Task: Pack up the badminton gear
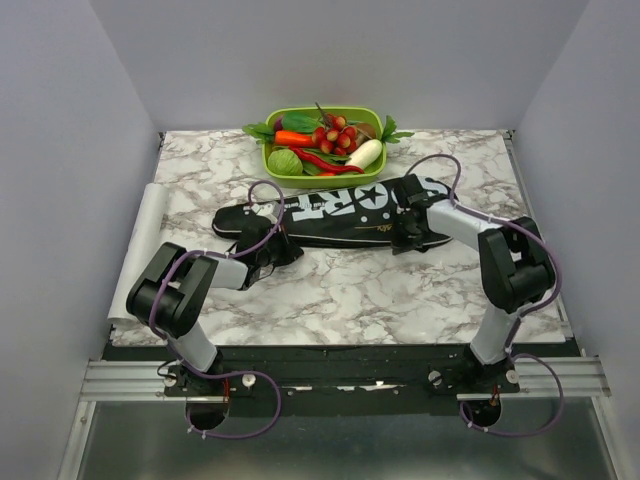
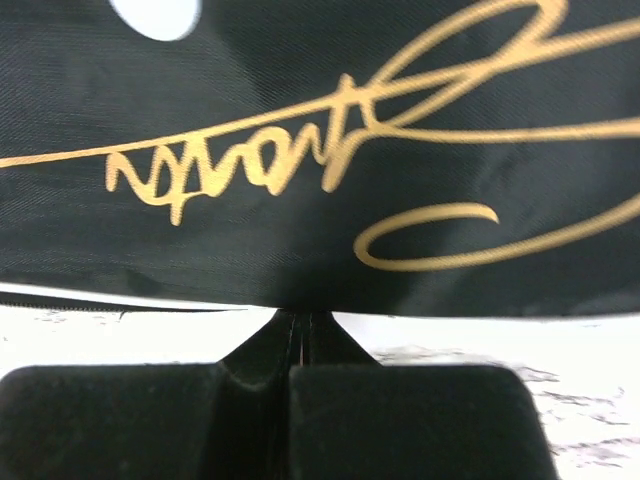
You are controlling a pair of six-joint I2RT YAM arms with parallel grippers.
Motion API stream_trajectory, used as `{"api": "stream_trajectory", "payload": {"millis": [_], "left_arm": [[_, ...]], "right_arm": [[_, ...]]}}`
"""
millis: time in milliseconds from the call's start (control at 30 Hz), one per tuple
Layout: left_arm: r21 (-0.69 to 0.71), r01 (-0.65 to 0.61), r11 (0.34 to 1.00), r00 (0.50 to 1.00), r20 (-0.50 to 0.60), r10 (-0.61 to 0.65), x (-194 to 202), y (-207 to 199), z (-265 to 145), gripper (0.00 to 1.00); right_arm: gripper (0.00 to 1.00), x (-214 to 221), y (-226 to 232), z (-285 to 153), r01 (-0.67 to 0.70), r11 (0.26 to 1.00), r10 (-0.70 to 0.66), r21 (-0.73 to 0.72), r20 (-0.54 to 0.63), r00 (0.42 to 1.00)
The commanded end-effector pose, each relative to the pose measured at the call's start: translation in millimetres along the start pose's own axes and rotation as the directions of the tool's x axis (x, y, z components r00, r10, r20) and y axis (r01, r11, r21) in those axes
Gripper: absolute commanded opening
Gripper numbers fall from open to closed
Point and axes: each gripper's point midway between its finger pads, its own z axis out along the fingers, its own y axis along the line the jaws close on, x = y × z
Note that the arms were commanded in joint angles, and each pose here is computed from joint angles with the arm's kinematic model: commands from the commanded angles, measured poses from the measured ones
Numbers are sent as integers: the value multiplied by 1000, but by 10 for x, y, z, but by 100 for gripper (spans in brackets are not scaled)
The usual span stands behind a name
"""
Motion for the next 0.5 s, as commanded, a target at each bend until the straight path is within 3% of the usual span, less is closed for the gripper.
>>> {"api": "stream_trajectory", "payload": {"millis": [0, 200, 467], "left_arm": [[-45, 3, 999, 993, -117, -9, 347, 186, -22, 3], [-37, -1, 999, 992, -123, -3, 350, 167, -24, 3], [40, -32, 999, 993, -113, 36, 273, -65, -119, 4]], "right_arm": [[1, -70, 594, 132, -3, 991, 2, -137, -7, 1000], [1, -131, 1138, 240, -15, 981, 11, -192, -23, 1000], [1, -233, 760, 144, -120, 991, 123, -57, 53, 991]]}}
